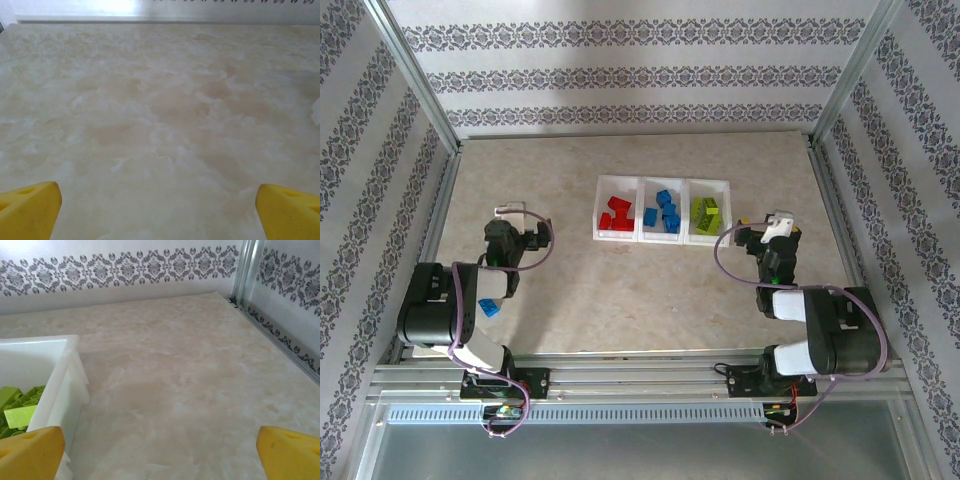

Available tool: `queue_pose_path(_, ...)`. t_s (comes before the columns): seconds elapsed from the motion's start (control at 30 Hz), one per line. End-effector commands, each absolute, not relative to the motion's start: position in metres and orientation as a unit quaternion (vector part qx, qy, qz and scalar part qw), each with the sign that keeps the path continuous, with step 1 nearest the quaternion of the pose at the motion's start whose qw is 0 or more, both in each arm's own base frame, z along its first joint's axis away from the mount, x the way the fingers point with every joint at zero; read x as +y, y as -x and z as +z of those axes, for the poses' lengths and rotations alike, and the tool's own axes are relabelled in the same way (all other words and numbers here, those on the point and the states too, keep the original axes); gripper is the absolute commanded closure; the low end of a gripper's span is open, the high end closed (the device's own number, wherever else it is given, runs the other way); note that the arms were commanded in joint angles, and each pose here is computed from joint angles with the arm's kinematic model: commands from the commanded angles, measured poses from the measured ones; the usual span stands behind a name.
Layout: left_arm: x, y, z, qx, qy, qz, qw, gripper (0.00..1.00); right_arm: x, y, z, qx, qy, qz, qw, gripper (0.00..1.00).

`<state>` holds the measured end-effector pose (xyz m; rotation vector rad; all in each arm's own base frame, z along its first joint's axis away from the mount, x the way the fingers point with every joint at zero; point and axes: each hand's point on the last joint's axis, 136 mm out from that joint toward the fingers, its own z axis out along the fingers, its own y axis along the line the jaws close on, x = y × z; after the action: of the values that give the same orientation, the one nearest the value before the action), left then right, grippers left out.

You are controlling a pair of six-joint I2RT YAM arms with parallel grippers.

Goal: Sort the legos into containers by color
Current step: Reset both arms

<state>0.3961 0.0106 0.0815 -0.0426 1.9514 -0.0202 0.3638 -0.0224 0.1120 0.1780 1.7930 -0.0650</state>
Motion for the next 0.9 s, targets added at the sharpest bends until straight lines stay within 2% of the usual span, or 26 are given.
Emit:
queue_pose_path(0.0, 0.006, -0.391, 0.092, 0.802, 0.005, -0.007, 0.597, 0.00, -0.021, -0.366, 0.117, 0.763, -0.070, -0.022, 0.642, 0.02)
queue_pose_path(0.4, 0.007, -0.396, 0.090, 0.807, 0.005, -0.005, 0.590, 0.00, -0.029, -0.373, 0.110, 0.768, -0.094, -0.034, 0.632, 0.02)
queue_pose_path(0.67, 0.006, -0.397, 0.090, 0.809, 0.003, -0.007, 0.587, 0.00, -0.008, -0.391, 0.100, 0.803, -0.038, -0.001, 0.595, 0.02)
queue_pose_path(0.87, 0.002, -0.399, 0.088, 0.813, -0.008, -0.014, 0.581, 0.00, 0.011, -0.398, 0.108, 0.800, 0.008, 0.038, 0.599, 0.02)
